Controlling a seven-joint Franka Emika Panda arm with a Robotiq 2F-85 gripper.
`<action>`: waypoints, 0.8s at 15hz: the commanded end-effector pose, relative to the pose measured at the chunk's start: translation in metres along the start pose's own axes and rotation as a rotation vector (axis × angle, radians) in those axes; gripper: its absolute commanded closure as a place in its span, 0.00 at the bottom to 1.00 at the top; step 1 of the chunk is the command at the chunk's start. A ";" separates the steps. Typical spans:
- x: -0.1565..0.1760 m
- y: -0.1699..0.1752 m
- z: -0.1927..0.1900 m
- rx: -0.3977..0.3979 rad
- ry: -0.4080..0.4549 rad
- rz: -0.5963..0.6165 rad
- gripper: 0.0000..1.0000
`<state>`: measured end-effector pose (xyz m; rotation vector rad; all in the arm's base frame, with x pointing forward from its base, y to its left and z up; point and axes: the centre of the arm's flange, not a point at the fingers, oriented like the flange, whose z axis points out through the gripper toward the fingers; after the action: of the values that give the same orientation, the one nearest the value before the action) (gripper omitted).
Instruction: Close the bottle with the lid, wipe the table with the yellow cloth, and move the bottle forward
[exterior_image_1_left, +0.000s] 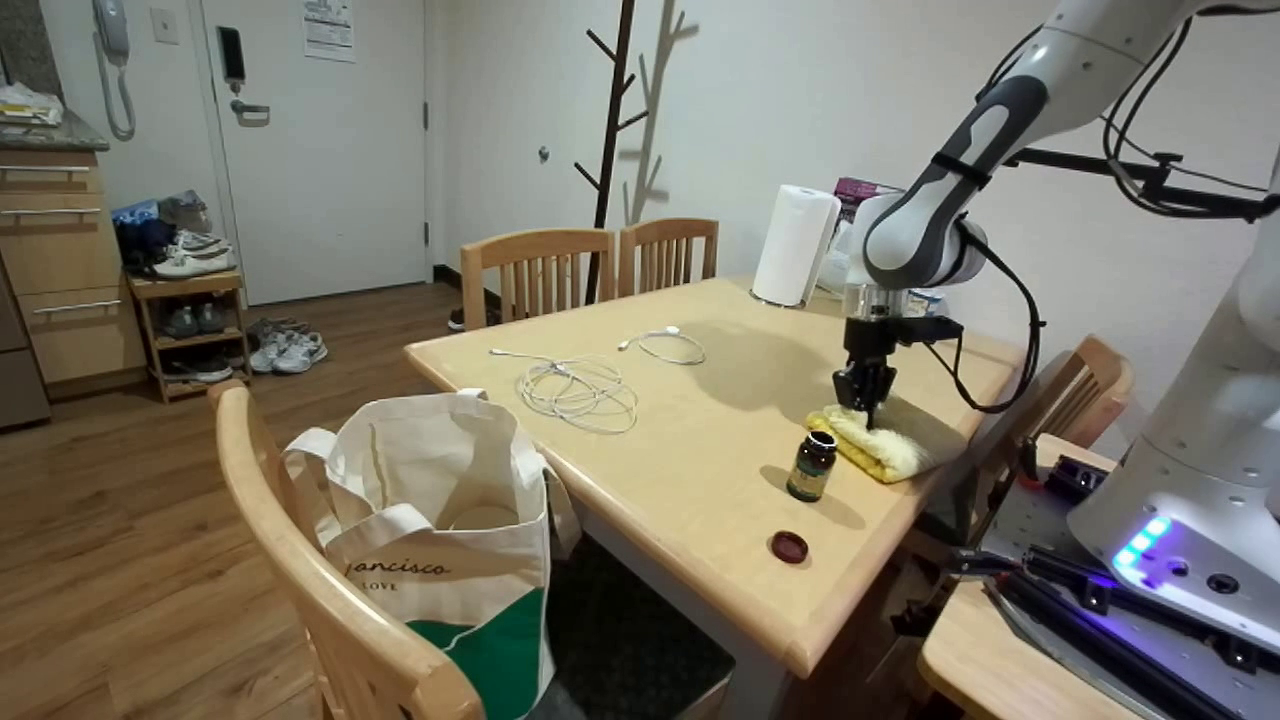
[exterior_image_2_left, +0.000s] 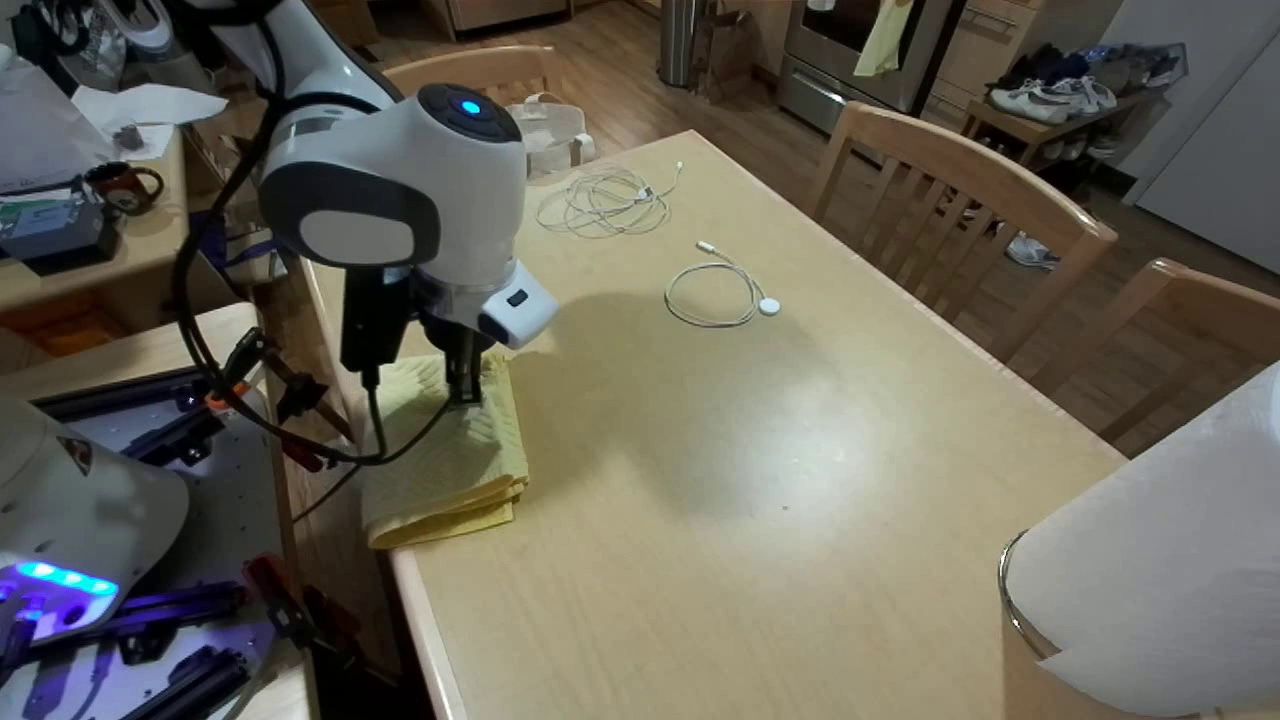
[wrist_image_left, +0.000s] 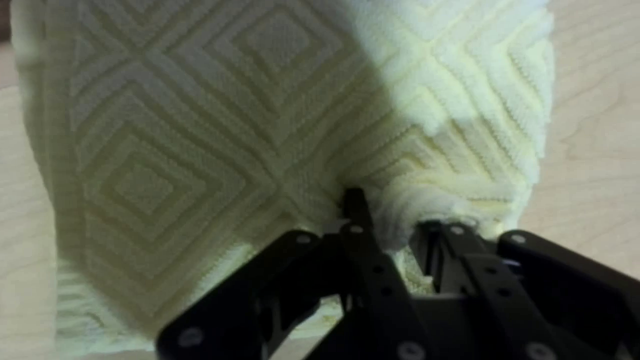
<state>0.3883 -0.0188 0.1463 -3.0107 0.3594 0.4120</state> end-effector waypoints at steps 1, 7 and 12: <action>-0.007 -0.018 0.000 0.027 0.005 -0.073 0.42; -0.022 -0.044 -0.043 -0.004 0.106 -0.298 0.03; -0.034 -0.066 -0.106 -0.091 0.206 -0.484 0.00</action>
<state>0.4090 0.0338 0.2181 -3.0741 -0.1954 0.1589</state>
